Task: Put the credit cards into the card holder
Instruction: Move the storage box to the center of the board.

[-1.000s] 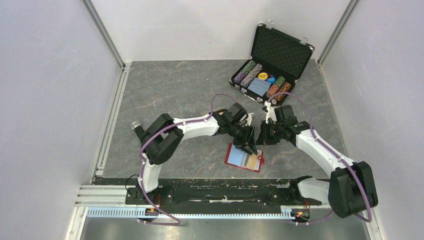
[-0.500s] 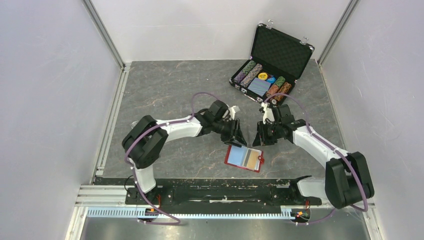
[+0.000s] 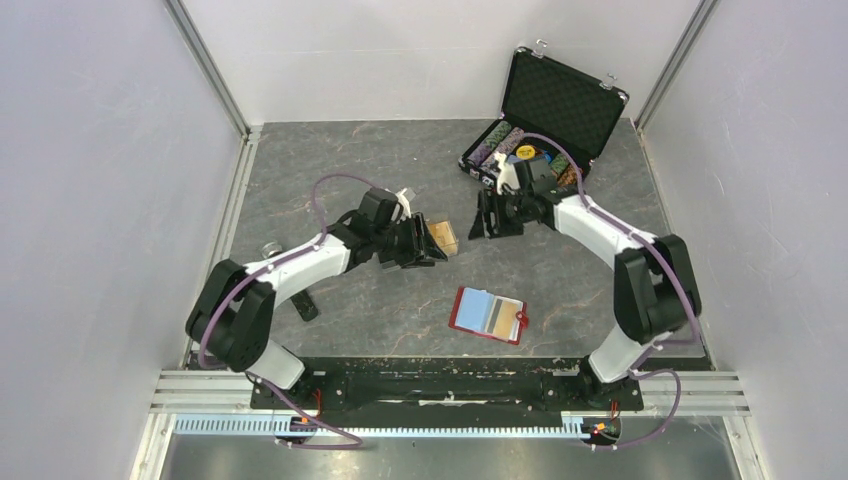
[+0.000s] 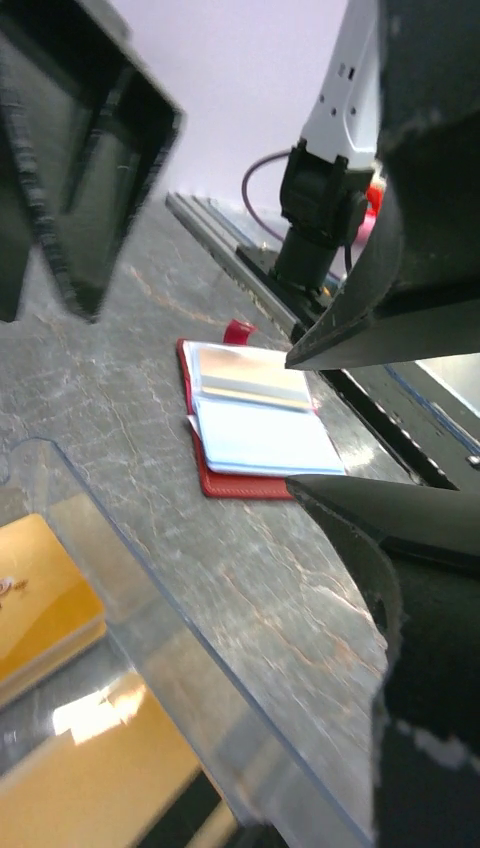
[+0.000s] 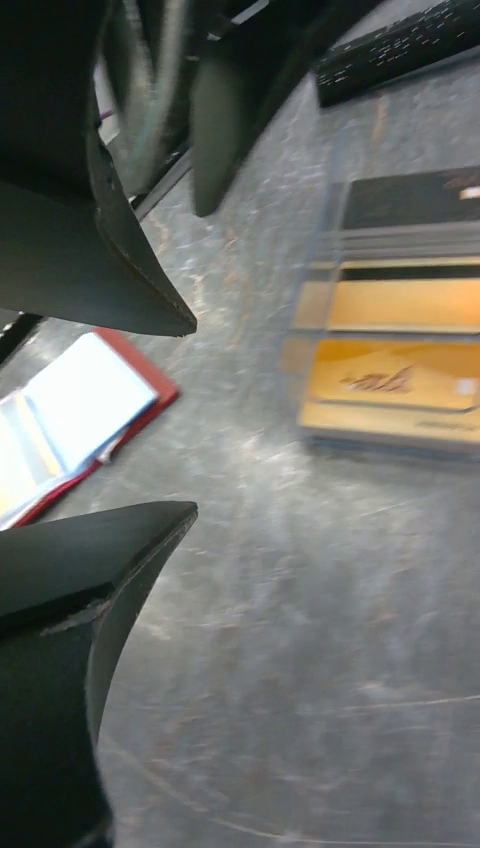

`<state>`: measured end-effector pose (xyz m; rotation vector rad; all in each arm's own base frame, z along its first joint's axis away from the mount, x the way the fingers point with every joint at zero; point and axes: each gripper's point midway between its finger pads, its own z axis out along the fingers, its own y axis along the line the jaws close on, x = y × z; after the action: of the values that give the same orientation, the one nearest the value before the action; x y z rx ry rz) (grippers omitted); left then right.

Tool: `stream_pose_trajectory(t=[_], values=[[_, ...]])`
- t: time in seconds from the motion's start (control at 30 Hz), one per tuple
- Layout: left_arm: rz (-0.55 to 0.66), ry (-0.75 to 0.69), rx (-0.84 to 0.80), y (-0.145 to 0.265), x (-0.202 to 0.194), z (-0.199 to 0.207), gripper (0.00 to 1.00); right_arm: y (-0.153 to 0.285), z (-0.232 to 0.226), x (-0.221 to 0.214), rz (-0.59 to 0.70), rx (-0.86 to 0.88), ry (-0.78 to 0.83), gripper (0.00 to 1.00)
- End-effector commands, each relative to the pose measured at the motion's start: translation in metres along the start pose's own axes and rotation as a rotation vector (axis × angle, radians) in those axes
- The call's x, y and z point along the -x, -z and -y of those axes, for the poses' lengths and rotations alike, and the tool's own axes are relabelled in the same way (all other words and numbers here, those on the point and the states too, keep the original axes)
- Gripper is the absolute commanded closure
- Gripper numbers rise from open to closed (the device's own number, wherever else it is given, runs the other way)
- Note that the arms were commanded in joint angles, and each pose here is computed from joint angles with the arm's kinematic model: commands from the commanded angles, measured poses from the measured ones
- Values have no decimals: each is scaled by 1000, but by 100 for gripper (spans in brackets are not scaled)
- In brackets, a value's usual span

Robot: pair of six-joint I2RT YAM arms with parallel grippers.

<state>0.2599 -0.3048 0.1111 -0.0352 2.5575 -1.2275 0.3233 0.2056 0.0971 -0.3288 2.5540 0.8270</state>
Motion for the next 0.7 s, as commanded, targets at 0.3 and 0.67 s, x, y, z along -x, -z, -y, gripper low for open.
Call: stream_pose_trajectory(t=[0.3, 0.67], values=[[115, -268, 307, 62, 20, -24, 47, -76, -42, 57, -47, -50, 132, 42], [108, -271, 300, 62, 18, -23, 47, -71, -52, 3, -172, -57, 237, 57]])
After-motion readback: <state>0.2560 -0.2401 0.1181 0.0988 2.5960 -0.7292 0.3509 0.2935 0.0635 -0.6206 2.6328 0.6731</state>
